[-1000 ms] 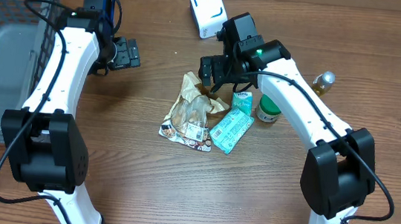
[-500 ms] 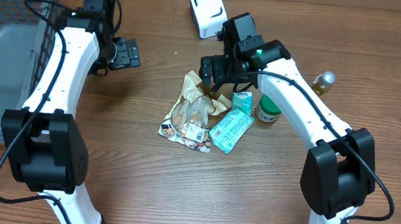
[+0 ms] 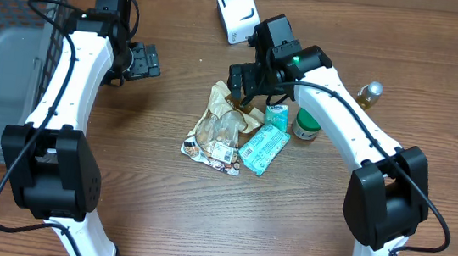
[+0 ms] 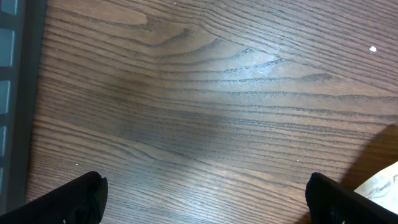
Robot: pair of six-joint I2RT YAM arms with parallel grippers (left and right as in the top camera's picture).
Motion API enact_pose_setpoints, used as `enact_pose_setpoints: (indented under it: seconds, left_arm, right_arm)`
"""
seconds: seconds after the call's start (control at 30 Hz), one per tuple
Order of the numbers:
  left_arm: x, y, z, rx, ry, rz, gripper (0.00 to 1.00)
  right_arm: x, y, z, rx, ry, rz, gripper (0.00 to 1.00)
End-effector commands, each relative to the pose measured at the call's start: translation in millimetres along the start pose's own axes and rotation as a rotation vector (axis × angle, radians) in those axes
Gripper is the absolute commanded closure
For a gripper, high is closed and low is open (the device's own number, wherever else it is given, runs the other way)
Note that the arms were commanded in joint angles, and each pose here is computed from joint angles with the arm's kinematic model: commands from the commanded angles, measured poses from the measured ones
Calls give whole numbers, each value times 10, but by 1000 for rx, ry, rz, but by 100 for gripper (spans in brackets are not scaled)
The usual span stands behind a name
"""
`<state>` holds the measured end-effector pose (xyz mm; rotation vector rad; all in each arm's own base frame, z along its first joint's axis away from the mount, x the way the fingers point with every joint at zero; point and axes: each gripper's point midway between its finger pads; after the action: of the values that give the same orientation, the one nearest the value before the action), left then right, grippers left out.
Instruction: Scan the item barcode
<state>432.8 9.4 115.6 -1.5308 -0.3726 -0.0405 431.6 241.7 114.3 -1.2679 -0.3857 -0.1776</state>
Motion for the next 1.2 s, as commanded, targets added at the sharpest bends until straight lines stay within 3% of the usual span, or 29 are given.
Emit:
enact_pose_setpoints:
  seconds: [0.0,0.17,0.6,0.77,1.17]
  left_arm:
    - [46,-1,1,9,9,-10,0]
    - [252,-27,195,129,0,-102,0]
    - [293,-37,241,157,7,-120,0]
    - [-28,24,230,138,23,9,0]
    - [-616,501,170,79,34,167,0]
  right_arm:
    - [38,-63,18,-1,-5,-22,0]
    - [38,-63,18,-1,-5,-22,0]
    - [38,-63,18,-1,-5,-22,0]
    - [38,-63,18,-1,-5,-22,0]
    - [38,-63,18,-1,-5,-22,0]
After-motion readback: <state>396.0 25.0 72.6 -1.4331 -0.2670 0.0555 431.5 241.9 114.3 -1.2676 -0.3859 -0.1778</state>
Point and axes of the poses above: each gripper's point midway between its finger pads, its own y axis out along the fingers, its own z axis along the line the jaws close on, x = y × z, and after that the axes turned 6 degrees about y, right-handed
